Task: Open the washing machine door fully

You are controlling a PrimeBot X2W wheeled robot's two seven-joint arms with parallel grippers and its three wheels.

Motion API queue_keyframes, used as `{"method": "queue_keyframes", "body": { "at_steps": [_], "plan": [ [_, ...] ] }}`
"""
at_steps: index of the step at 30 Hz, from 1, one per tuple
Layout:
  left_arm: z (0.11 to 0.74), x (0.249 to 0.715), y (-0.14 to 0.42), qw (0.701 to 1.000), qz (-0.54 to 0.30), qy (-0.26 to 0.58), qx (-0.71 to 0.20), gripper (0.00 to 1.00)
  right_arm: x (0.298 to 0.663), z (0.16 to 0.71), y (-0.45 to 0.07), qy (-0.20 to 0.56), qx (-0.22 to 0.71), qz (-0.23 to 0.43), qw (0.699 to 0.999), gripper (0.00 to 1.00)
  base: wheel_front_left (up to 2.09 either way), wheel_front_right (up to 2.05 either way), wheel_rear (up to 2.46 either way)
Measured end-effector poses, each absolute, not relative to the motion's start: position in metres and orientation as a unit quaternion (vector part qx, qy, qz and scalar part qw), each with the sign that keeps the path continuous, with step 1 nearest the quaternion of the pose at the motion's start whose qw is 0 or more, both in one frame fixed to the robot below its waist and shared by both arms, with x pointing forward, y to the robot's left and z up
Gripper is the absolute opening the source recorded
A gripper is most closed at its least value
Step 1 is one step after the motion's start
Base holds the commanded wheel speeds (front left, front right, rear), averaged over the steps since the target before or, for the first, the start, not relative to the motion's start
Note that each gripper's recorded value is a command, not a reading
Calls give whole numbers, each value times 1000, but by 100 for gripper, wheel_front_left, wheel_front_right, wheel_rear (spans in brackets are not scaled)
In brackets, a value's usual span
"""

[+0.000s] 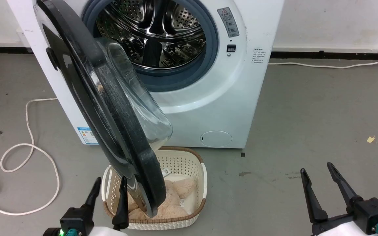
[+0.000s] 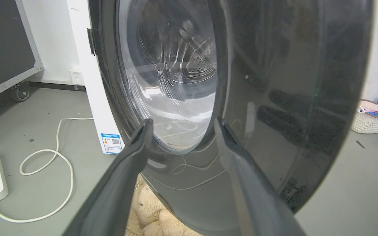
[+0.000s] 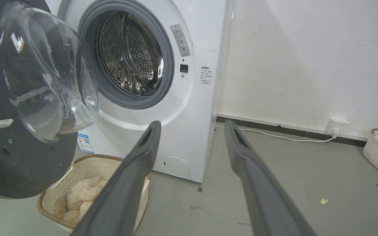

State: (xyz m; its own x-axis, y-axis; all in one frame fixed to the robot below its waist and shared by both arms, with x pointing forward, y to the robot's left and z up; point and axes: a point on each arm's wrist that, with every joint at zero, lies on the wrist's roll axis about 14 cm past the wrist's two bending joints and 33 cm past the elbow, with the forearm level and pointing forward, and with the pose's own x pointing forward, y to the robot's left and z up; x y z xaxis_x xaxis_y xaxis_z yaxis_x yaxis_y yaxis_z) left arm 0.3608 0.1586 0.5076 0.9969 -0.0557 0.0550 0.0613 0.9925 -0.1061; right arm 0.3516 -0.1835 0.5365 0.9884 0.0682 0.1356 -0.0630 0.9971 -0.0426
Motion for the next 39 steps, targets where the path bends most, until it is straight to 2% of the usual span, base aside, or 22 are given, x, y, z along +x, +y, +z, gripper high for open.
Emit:
{"method": "queue_keyframes", "body": {
  "at_steps": [1,4,8,9,11,16,20,23,29,34,39],
  "plan": [
    [507,361,157,998,-32,-23,-55,0,352,536,-183,-68,-19,33,997,100,0,0,0],
    [512,363,159,997,-28,-35,-59,0,352,535,-183,-67,-15,33,997,100,0,0,0],
    [546,369,176,993,1,-97,-66,0,352,535,-182,-66,-14,34,997,100,0,0,0],
    [626,370,190,970,20,-221,-95,0,351,537,-180,-68,-21,38,997,100,0,0,0],
    [666,364,190,954,15,-283,-97,0,350,538,-180,-70,-21,38,997,100,0,0,0],
    [744,345,174,920,-29,-376,-105,0,349,541,-179,-72,-20,39,996,100,0,0,0],
    [777,331,150,906,-71,-405,-100,0,349,541,-179,-71,-19,38,997,100,0,0,0],
    [770,335,122,918,-115,-366,-105,0,349,540,-180,-69,-18,37,997,100,0,0,0],
    [699,353,68,955,-189,-204,-99,0,349,533,-180,-59,-13,37,998,100,0,0,0],
    [639,354,37,963,-229,-97,-101,0,351,528,-181,-52,-12,36,998,100,0,0,0],
    [589,358,30,969,-227,-25,-97,0,351,523,-182,-45,-12,33,998,100,0,0,0]
  ]
}}
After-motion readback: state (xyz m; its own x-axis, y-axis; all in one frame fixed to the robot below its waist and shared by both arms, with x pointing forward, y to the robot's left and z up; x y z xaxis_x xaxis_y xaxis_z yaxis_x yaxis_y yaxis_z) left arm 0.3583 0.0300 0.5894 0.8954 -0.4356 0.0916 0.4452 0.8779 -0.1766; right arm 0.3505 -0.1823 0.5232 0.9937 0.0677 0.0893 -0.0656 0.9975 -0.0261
